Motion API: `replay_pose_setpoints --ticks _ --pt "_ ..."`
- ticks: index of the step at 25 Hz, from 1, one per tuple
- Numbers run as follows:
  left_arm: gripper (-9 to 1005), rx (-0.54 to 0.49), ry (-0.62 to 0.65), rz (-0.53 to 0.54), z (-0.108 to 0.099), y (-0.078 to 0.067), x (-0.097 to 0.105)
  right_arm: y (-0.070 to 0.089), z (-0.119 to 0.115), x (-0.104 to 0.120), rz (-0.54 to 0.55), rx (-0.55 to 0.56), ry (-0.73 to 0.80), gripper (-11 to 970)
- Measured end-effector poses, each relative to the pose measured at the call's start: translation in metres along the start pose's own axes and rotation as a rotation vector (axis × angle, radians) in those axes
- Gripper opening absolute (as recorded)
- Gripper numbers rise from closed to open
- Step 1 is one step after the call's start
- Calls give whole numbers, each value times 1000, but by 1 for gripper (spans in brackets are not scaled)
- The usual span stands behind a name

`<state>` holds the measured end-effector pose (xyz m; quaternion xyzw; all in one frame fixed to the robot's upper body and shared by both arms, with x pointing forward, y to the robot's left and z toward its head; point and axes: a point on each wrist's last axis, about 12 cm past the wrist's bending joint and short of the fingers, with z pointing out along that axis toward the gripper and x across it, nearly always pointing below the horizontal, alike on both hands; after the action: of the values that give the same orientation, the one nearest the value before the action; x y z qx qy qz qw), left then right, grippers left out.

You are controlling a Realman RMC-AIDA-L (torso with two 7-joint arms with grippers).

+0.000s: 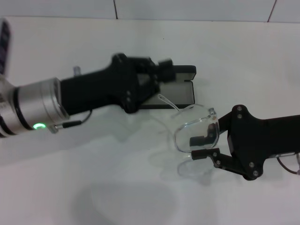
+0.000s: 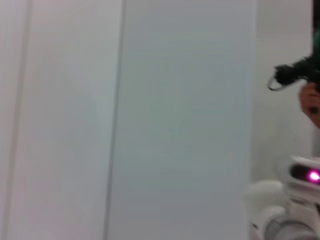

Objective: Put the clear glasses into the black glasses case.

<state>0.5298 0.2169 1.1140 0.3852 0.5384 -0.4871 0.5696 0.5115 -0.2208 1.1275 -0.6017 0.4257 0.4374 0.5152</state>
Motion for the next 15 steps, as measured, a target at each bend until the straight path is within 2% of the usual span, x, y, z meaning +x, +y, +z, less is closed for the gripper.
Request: replay_pose_setpoints --ticks 4,11,15 --pt "122 5 -26 9 0 0 -5 -2 2 0 3 -12 4 114" --pt "122 169 -12 13 25 -12 -6 -4 8 0 1 -19 13 114" --pt "121 204 13 14 30 -14 -4 -5 11 0 -1 -34 16 114"
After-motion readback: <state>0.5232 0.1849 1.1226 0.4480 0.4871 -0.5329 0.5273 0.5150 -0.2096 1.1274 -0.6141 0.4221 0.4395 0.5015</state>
